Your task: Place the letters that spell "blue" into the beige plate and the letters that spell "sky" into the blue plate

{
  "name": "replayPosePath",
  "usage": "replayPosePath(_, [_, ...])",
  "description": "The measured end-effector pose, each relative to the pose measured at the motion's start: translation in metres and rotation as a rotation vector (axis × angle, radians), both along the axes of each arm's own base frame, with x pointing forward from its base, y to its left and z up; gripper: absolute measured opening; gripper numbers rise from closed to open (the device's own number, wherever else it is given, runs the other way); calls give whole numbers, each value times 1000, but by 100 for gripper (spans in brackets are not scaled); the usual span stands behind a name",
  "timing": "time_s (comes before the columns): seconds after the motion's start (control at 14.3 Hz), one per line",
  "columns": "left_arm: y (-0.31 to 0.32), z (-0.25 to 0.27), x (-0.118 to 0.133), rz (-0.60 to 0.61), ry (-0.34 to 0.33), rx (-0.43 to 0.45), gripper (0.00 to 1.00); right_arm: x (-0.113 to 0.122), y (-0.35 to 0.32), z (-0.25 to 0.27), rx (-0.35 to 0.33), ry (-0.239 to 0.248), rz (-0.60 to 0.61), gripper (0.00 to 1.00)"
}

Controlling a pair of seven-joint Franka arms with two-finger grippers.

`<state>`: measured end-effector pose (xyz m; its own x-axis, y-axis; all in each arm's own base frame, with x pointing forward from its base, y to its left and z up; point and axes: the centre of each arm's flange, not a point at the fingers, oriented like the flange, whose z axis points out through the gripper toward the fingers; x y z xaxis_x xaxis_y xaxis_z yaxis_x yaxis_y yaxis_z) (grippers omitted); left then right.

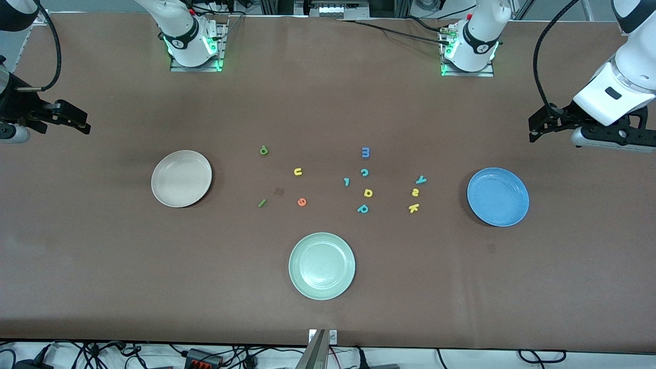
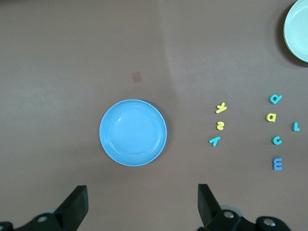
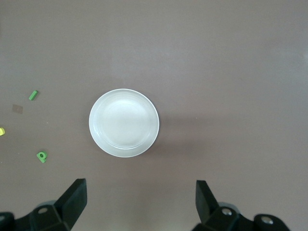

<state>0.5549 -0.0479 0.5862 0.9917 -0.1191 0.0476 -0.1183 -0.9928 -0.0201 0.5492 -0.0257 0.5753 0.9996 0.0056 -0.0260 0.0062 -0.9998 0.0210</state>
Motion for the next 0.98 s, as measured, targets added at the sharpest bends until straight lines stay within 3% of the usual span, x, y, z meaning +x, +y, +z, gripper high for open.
replayPosePath(0.7, [0, 0, 0, 0, 2, 0, 100, -1, 0, -1, 0, 3, 0, 100])
replayPosePath(0.98, [-1, 0, 0, 0, 3, 0, 100, -4, -2, -5, 2, 36, -4, 100])
